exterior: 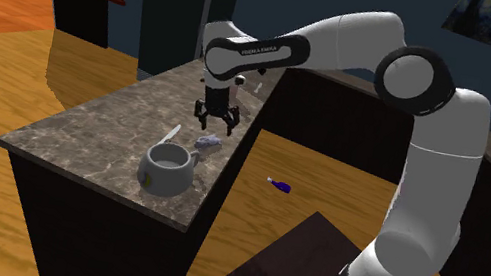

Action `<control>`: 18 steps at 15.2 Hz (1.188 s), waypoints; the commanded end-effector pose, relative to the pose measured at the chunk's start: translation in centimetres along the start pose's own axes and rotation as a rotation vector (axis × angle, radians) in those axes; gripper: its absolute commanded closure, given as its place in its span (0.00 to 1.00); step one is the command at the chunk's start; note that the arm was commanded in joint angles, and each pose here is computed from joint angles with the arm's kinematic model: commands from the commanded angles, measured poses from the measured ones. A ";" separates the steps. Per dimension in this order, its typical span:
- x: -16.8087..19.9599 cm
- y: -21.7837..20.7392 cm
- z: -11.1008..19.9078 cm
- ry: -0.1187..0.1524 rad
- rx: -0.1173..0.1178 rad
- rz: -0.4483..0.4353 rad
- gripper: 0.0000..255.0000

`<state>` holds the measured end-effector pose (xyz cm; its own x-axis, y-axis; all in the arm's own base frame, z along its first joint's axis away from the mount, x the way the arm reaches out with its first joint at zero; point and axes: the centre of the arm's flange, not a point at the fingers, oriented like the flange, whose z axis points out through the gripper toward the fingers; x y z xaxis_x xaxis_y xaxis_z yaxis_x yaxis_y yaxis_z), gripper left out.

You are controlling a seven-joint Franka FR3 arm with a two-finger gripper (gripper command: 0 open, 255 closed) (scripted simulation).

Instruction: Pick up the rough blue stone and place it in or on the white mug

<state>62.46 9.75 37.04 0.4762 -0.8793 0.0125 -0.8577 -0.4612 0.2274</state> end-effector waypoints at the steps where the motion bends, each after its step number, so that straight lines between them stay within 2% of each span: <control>1: 1.5 -2.1 1.3 -0.013 -0.008 0.064 0.00; 6: 5.7 -6.7 4.7 -0.047 -0.027 0.216 0.00; 14: 5.6 -6.7 8.8 -0.048 -0.027 0.220 0.00; 18: 5.6 -6.7 8.8 -0.048 -0.027 0.220 0.00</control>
<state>69.22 6.87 27.01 0.2675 -0.9634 0.0187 -0.9340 -0.2544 0.2508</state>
